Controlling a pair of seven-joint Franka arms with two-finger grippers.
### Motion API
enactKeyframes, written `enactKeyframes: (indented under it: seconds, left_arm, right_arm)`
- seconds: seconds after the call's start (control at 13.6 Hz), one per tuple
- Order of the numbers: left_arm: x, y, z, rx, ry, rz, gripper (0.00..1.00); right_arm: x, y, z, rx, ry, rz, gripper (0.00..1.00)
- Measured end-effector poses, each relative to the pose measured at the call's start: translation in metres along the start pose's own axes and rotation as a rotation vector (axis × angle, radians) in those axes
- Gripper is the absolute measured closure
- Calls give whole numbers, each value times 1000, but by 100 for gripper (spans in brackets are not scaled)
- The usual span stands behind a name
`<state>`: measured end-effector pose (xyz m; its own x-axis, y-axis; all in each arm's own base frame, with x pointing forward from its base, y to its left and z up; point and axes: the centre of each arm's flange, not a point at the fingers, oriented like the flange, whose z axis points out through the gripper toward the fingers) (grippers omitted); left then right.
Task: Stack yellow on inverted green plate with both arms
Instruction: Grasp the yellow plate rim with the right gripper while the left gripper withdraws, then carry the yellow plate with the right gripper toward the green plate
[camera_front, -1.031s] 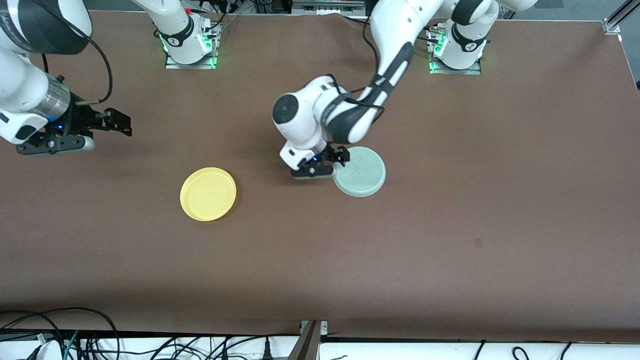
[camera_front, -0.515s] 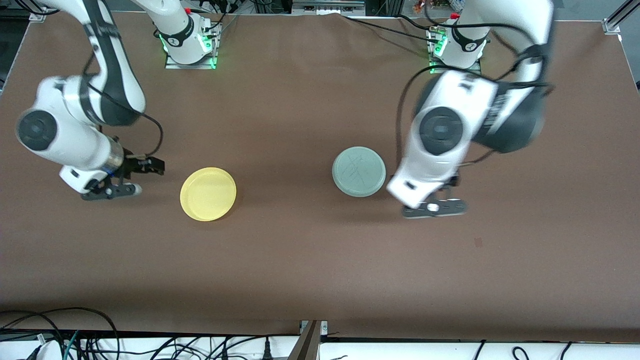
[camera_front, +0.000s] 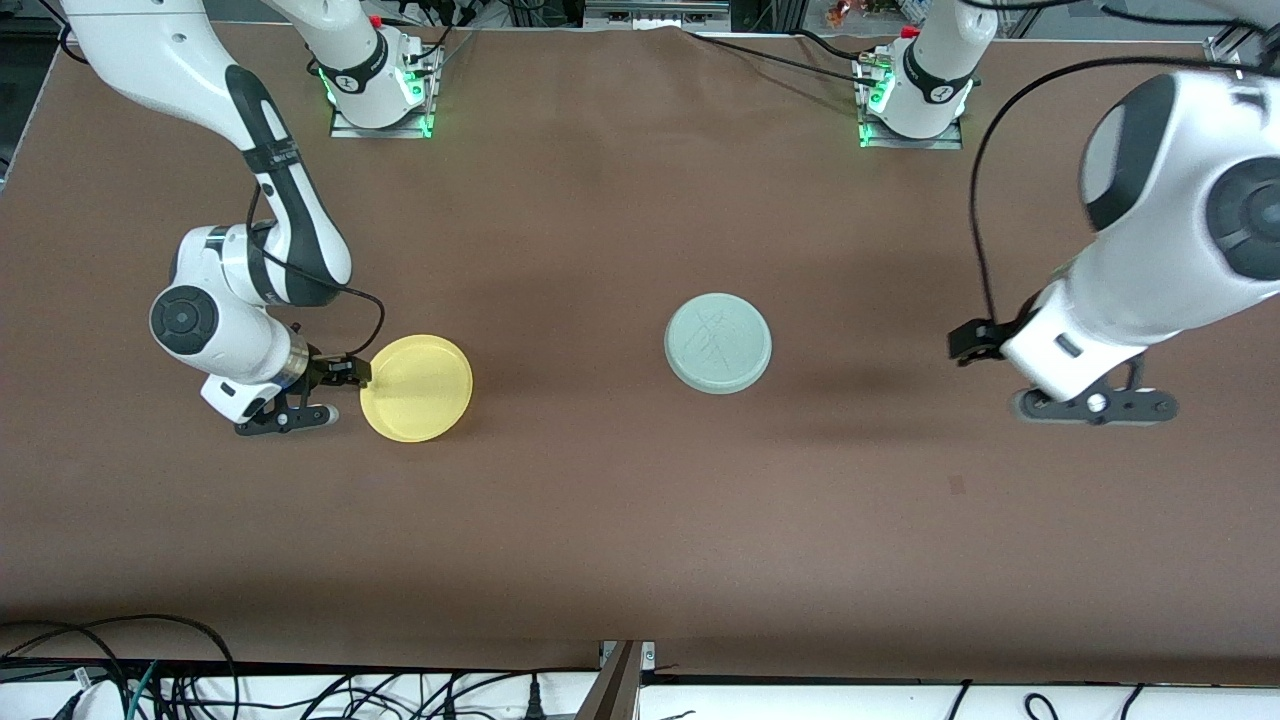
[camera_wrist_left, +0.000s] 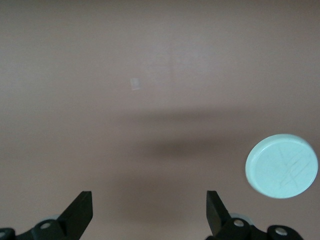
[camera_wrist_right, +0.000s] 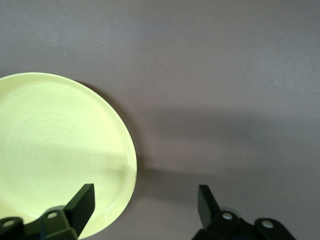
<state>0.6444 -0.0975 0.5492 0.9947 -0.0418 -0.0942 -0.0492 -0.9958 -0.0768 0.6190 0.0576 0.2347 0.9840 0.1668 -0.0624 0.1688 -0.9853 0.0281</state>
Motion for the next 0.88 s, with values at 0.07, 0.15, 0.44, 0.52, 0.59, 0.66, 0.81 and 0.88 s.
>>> enactKeyframes:
  seconds: [0.07,0.15,0.44,0.52,0.59,0.66,0.81,0.88]
  left_arm:
    - [-10,-23,-7,-4,12,26,0]
    - [-20,-46,-11,-8,23,47,0]
    - [-66,-84,-13,-14,72,49,0]
    - [-75,-83,-13,-15,77,52,0]
    - [-81,-82,-12,-16,79,54,0]
    - [-84,-82,-12,-16,81,56,0]
    - [-82,-80,-10,-16,87,59,0]
    - [-82,-80,-10,-16,86,59,0]
  right_arm:
    - [1,0,5,-1,6,-1,9]
    - [2,-1,11,-3,15,-1,12]
    - [3,-3,38,-4,15,-3,19]
    - [1,-4,44,-2,6,-4,27]
    - [-1,-5,47,0,-1,-3,40]
    - [-3,-6,50,3,-8,0,40]
    - [-5,-7,52,10,-13,6,59]
    - [-5,-7,51,12,-12,9,73]
